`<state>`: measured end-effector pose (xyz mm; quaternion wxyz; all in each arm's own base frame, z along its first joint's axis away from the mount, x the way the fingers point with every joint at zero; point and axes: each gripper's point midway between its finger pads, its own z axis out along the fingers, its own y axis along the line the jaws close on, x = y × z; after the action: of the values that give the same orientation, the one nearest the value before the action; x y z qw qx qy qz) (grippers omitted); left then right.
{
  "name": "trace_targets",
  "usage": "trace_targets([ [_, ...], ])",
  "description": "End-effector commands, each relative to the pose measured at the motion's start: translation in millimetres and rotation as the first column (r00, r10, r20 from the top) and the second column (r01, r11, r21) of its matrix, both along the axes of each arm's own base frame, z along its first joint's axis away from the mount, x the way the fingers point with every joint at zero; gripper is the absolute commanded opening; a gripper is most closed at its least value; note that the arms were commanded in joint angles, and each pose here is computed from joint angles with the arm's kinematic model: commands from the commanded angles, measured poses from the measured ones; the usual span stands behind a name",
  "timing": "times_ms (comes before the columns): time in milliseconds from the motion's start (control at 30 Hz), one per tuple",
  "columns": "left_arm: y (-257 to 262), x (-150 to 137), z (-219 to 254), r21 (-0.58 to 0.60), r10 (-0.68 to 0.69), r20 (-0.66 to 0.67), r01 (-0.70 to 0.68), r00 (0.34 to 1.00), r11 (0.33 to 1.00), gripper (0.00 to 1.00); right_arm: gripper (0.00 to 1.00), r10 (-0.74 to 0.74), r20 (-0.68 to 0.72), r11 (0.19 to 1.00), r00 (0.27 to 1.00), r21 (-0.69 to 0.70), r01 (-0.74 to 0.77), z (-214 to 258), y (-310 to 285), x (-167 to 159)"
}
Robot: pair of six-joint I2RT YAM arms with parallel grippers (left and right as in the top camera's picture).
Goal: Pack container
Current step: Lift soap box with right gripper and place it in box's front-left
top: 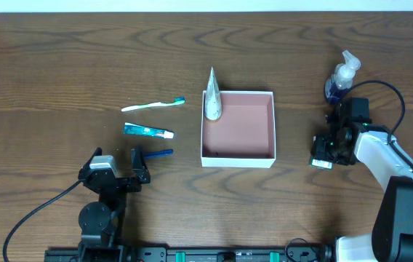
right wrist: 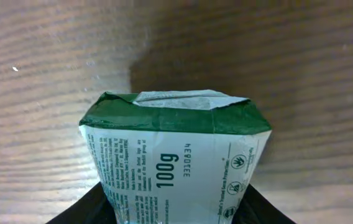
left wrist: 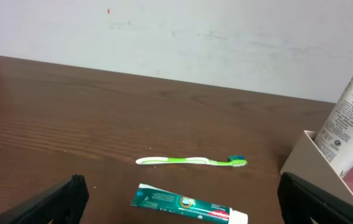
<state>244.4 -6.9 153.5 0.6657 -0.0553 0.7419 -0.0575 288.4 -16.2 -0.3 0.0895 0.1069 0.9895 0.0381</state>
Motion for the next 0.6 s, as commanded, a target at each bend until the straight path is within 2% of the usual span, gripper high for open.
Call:
trace_targets([
  [0,3,-1,-18,0.021,0.015,-0.051,-0.014,0.999,1.000,0.98,0.45,0.042,0.046,0.997,0.998,0.064,-0.045,8,14,16],
  [333,3,-1,-18,0.021,0.015,-0.051,-0.014,0.999,1.000,0.98,0.46,0.115,0.202,0.926,0.973,0.332,-0.179,51,63,50],
  [567,3,-1,-18,0.021,0.015,-0.051,-0.014,0.999,1.000,0.98,0.46,0.154,0.286,0.852,0.946,0.447,-0.273,79,86,59],
])
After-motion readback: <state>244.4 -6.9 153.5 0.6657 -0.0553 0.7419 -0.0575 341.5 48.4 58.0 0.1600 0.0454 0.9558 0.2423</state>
